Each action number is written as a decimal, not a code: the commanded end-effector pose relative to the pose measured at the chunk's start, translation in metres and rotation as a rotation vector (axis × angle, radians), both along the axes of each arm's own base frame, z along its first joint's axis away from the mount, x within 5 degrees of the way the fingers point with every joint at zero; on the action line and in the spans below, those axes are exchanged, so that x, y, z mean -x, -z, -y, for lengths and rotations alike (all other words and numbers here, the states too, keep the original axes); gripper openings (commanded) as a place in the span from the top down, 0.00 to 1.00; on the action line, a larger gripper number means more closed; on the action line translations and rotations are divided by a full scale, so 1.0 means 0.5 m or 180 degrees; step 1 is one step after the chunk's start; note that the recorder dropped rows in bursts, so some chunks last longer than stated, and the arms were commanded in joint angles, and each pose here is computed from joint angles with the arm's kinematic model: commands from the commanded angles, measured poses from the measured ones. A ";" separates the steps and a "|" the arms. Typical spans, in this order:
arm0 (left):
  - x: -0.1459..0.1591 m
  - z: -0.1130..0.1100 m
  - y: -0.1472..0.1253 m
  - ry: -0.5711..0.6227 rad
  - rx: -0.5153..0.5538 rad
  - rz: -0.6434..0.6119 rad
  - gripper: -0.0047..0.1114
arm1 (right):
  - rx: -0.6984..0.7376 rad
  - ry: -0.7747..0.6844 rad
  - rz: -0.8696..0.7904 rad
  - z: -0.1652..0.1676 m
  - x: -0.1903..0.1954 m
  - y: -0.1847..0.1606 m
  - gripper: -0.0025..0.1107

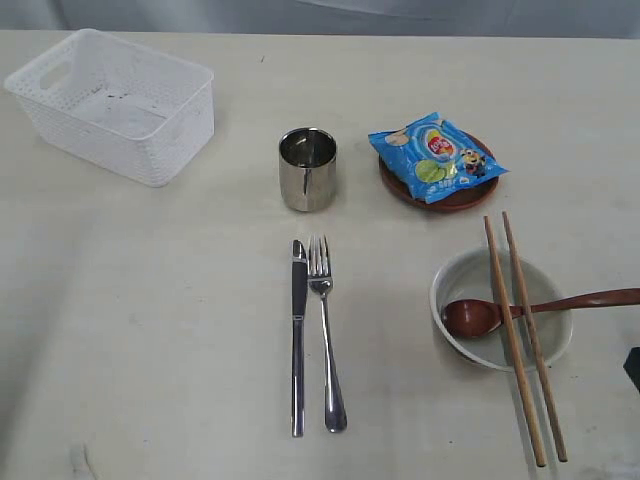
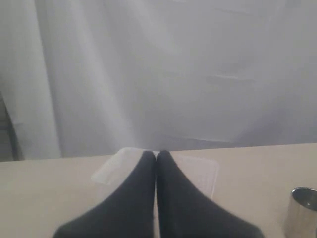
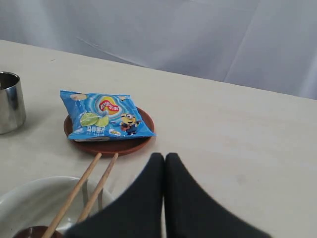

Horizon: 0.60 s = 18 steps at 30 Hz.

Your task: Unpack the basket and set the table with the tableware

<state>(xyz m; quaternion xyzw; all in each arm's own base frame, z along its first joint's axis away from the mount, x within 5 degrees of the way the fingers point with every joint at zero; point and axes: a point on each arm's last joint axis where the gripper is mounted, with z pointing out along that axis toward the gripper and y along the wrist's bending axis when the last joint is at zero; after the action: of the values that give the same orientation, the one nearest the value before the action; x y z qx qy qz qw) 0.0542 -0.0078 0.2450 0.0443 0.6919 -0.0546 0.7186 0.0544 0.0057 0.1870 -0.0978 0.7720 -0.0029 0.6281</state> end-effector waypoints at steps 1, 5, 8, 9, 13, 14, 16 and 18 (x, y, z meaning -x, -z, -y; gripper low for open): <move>0.004 -0.004 0.038 -0.0099 0.0035 -0.0008 0.96 | -0.0014 0.0020 0.0008 0.001 0.000 0.001 0.97; -0.003 -0.003 0.081 -0.0101 0.0013 -0.0194 0.96 | -0.0014 0.0020 0.0008 0.001 0.000 0.001 0.97; -0.004 -0.003 0.089 -0.0101 -0.0014 -0.0287 0.96 | -0.0014 0.0020 0.0008 0.001 0.000 0.001 0.97; -0.003 -0.003 0.094 -0.0105 -0.0071 -0.0370 0.96 | -0.0014 0.0020 0.0008 0.001 0.000 0.001 0.97; -0.003 -0.004 0.094 -0.0116 -0.0150 -0.0370 0.96 | -0.0014 0.0020 0.0008 0.001 0.000 0.001 0.97; -0.003 -0.004 0.095 -0.0120 -0.0180 -0.0373 0.96 | -0.0014 0.0020 0.0008 0.001 0.000 0.001 0.97; -0.003 -0.005 0.099 -0.0120 -0.0199 -0.0447 0.96 | -0.0014 0.0020 0.0008 0.001 0.000 0.001 0.97; -0.002 -0.005 0.107 -0.0122 -0.0278 -0.0587 0.96 | -0.0014 0.0020 0.0008 0.001 0.000 0.001 0.97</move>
<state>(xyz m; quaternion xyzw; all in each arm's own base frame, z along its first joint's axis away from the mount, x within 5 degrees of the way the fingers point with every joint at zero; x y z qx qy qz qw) 0.0558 -0.0058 0.1970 0.0498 0.7408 -0.0253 0.6694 0.0544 0.0057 0.1870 -0.0978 0.7720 -0.0029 0.6281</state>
